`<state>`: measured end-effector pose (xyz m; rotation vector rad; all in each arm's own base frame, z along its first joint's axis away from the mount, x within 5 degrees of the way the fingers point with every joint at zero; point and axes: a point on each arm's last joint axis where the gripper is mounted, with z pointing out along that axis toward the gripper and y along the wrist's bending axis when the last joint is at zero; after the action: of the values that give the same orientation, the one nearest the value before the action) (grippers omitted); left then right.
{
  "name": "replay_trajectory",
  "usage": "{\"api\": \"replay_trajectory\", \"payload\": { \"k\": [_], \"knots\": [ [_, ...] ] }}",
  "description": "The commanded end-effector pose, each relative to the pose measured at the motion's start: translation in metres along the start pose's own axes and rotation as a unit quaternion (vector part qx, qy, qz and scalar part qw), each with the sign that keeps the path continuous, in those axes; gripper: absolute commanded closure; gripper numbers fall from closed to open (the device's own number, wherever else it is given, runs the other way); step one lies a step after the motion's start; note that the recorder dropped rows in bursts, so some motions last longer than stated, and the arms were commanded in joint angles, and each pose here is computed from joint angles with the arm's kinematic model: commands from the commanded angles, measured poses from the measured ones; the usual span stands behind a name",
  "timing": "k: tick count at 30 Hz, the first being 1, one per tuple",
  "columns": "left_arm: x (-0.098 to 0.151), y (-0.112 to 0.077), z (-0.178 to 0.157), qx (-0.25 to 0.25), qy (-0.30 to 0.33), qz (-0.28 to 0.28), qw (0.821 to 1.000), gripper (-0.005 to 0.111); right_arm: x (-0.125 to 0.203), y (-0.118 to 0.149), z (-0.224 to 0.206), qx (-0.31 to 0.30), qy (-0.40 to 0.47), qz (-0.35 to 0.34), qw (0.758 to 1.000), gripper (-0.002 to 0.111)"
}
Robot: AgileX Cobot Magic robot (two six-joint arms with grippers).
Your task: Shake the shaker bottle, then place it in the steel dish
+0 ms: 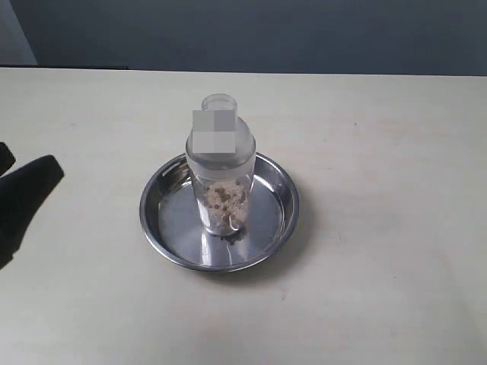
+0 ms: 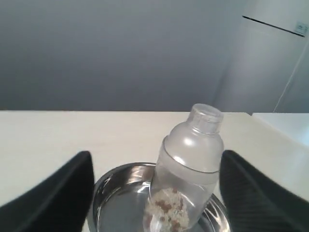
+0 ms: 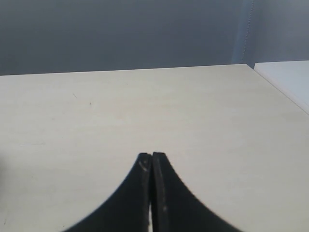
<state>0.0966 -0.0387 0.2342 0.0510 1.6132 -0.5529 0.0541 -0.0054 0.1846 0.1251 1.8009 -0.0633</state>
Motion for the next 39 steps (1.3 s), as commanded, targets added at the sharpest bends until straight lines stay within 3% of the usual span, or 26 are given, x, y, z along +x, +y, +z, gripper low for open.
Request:
{"api": "replay_trajectory", "payload": {
  "k": [1,4,6,7,13,17,23,27,32,39],
  "knots": [
    [0.007,0.008,-0.007,-0.047,0.024,-0.092,0.994,0.063,-0.001,0.000,0.000,0.002,-0.009,0.000,1.000,0.109],
    [0.006,0.011,-0.007,-0.059,0.019,-0.098,0.993,0.084,-0.001,0.000,0.000,0.002,-0.009,0.000,1.000,0.109],
    [0.001,0.010,-0.008,-0.053,-0.007,-0.068,0.996,0.105,-0.001,0.000,0.000,0.002,-0.009,0.000,1.000,0.109],
    [-0.001,0.010,-0.009,-0.052,-0.017,-0.039,0.998,0.106,-0.001,0.000,0.000,0.002,-0.009,0.000,1.000,0.109],
    [-0.010,0.013,-0.019,-0.078,-0.059,0.053,0.994,0.107,-0.001,0.000,0.000,0.002,-0.009,0.000,1.000,0.109],
    [-0.007,0.017,-0.022,-0.107,-0.036,0.130,0.985,0.107,-0.001,0.000,0.000,0.002,-0.009,0.000,1.000,0.109],
    [-0.003,0.025,-0.023,-0.151,-0.012,0.138,0.979,0.107,-0.001,0.000,0.000,0.002,-0.009,0.000,1.000,0.109],
    [0.006,0.029,-0.025,-0.167,0.045,0.160,0.972,0.107,-0.001,0.000,0.000,0.002,-0.009,0.000,1.000,0.109],
    [0.016,0.031,-0.035,-0.181,0.105,0.221,0.952,0.107,-0.001,0.000,0.000,0.002,-0.009,0.000,1.000,0.109],
    [0.012,0.026,-0.049,-0.193,0.049,0.195,0.960,0.107,-0.001,0.000,0.000,0.002,-0.009,0.000,1.000,0.109]
  ]
}}
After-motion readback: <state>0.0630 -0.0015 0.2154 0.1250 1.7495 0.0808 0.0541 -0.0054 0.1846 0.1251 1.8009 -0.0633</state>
